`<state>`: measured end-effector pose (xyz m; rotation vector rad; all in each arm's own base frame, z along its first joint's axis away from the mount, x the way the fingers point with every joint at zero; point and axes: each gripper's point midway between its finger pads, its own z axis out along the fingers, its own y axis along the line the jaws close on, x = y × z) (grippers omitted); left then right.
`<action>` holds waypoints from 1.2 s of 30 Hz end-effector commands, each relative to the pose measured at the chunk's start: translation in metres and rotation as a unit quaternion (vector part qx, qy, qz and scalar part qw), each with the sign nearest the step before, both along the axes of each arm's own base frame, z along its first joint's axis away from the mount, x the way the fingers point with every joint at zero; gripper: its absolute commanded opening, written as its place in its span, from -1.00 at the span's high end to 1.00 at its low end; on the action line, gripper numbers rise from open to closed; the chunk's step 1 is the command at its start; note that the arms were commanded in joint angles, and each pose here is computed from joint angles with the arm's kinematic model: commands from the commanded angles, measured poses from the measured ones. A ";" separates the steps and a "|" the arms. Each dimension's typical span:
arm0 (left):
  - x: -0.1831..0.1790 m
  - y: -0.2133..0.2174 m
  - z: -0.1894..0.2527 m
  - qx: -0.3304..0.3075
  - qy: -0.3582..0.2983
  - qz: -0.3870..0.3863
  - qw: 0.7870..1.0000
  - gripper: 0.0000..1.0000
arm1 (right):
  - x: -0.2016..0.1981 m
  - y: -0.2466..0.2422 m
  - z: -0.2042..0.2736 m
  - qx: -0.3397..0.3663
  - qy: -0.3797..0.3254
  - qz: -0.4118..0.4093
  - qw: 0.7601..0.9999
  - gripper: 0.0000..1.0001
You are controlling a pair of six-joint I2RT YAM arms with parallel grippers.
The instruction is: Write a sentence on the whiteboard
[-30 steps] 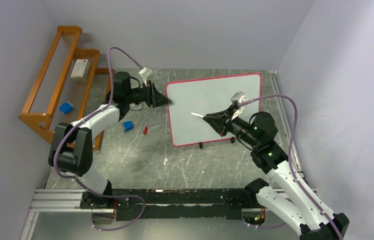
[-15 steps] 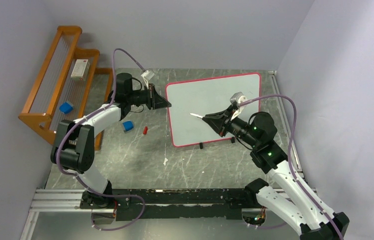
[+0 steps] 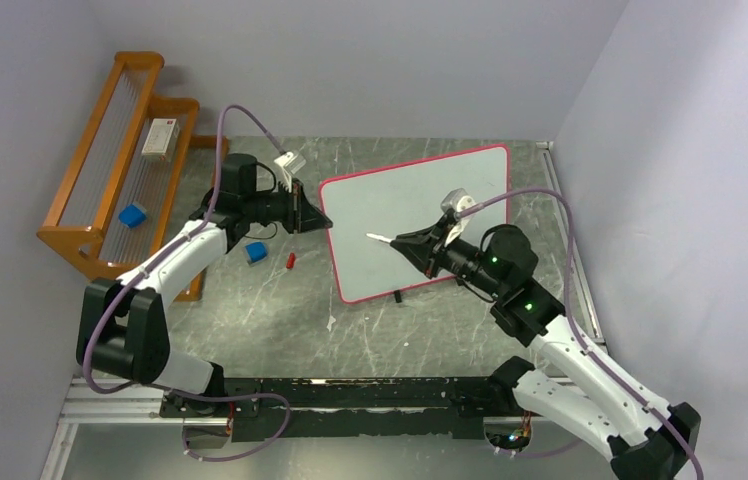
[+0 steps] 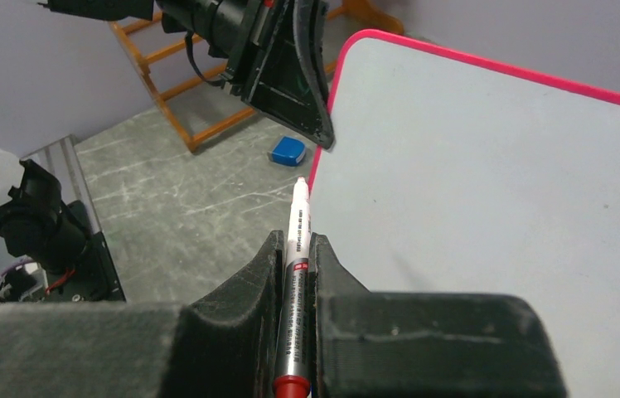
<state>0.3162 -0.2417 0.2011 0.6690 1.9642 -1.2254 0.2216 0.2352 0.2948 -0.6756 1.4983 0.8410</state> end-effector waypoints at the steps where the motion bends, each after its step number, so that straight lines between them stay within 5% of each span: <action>1: -0.002 0.012 -0.004 0.024 -0.010 0.029 0.999 0.90 | 0.004 0.008 0.012 -0.012 -0.038 -0.027 0.999 1.00; 18: 0.001 0.020 -0.018 0.039 0.015 0.064 0.997 0.90 | 0.010 0.055 0.017 -0.112 -0.115 -0.145 0.976 1.00; 36: 0.004 0.022 -0.023 0.036 0.039 0.075 0.996 0.90 | 0.031 0.074 0.008 -0.150 -0.109 -0.200 0.962 1.00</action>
